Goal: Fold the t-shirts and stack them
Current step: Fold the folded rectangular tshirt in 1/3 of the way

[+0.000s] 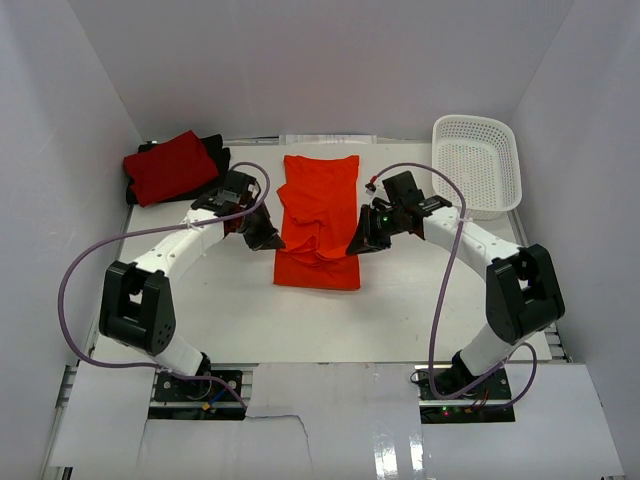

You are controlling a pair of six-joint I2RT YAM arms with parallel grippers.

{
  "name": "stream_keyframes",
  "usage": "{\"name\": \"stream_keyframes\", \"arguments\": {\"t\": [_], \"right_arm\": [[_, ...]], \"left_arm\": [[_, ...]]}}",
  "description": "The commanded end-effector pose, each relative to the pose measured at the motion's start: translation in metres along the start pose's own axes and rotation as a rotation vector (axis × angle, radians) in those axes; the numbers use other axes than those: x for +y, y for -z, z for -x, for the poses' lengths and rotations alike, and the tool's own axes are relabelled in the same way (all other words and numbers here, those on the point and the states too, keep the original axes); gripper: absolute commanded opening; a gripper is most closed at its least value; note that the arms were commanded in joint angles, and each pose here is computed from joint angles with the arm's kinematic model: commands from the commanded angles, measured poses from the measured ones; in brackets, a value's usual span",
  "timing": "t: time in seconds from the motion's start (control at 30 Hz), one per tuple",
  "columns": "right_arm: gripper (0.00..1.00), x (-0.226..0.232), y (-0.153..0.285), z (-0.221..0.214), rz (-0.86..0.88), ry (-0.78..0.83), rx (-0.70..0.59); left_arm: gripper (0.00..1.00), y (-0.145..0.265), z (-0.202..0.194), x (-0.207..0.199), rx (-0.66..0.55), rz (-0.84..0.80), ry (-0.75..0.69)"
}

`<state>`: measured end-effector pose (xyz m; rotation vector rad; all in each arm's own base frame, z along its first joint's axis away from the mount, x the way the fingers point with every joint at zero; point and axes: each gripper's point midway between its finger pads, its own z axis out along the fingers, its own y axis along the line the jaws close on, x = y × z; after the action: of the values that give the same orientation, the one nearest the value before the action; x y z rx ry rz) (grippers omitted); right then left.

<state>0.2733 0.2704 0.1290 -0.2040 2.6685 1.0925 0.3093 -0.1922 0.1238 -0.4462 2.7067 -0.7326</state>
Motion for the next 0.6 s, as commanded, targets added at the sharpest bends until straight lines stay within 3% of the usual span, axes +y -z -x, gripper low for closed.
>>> {"name": "stream_keyframes", "arguments": {"t": [0.0,0.57], "right_arm": [[0.08,0.008,0.006,0.019,0.015,0.044,-0.026],[0.08,0.005,0.006,0.066,0.003,0.070,-0.061]], "left_arm": [[0.00,0.008,0.026,-0.019,-0.070,-0.043,-0.038],[0.00,0.004,0.073,-0.027,-0.129,-0.015,-0.059]]}}
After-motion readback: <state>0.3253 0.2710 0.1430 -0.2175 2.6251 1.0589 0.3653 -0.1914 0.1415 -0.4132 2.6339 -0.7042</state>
